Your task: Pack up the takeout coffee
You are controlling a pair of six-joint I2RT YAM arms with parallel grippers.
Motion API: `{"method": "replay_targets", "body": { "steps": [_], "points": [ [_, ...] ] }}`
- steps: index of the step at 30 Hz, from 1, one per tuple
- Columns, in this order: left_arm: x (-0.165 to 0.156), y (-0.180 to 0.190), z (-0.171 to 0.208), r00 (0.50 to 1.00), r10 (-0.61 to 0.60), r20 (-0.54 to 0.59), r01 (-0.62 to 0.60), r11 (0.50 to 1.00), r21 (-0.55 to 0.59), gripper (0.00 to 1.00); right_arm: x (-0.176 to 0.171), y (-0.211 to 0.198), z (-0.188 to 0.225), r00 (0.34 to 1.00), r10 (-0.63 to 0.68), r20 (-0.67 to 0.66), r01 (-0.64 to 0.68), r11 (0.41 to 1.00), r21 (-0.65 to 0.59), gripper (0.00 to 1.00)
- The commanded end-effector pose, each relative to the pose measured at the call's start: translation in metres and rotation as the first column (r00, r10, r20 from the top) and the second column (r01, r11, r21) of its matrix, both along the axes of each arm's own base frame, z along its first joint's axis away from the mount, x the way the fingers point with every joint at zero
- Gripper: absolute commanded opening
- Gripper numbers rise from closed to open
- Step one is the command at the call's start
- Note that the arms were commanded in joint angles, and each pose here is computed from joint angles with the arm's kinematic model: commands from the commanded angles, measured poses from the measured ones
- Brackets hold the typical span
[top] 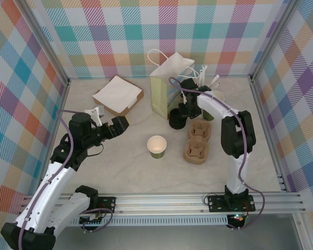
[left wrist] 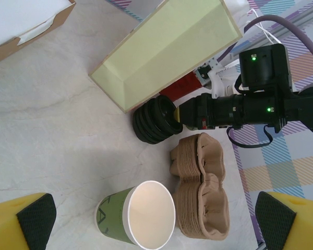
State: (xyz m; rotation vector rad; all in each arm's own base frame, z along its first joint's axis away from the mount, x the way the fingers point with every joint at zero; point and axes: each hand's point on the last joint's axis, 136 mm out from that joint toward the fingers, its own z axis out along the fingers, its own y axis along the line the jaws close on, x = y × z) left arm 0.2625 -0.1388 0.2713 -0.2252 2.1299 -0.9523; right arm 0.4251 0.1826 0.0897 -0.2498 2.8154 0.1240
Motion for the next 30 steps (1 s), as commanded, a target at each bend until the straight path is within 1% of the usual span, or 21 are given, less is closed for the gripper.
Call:
{"method": "replay_targets", "body": {
  "steps": [1,6,11,17,22,25,30],
  "points": [
    [-0.002,0.001,0.007,1.0,-0.002,0.014,0.002,1.0,-0.016,1.0,-0.005,-0.005,0.033,0.998,-0.006,0.055,0.005,1.0,0.025,0.13],
    [-0.002,-0.014,0.013,0.998,-0.06,0.002,0.06,0.994,-0.093,1.0,-0.016,-0.008,0.053,0.996,-0.017,0.091,0.012,0.998,0.056,0.13],
    [-0.002,-0.042,0.014,0.989,-0.143,-0.042,0.134,0.977,-0.168,0.99,-0.036,-0.005,0.075,0.992,-0.023,0.127,0.006,0.991,0.133,0.13],
    [0.004,-0.086,0.022,0.969,-0.234,-0.083,0.202,0.936,-0.288,0.98,-0.064,0.001,0.104,0.977,-0.014,0.213,-0.036,0.972,0.23,0.13],
    [0.011,-0.121,0.028,0.949,-0.286,-0.132,0.221,0.902,-0.37,0.98,-0.088,0.01,0.129,0.954,-0.022,0.298,-0.079,0.942,0.325,0.13],
    [0.011,-0.146,0.033,0.932,-0.335,-0.136,0.262,0.885,-0.385,0.98,-0.101,0.018,0.142,0.937,-0.007,0.348,-0.127,0.925,0.359,0.13],
    [0.012,-0.178,0.029,0.908,-0.388,-0.156,0.313,0.879,-0.359,0.96,-0.117,0.027,0.154,0.92,0.008,0.391,-0.172,0.906,0.386,0.13]
  ]
}}
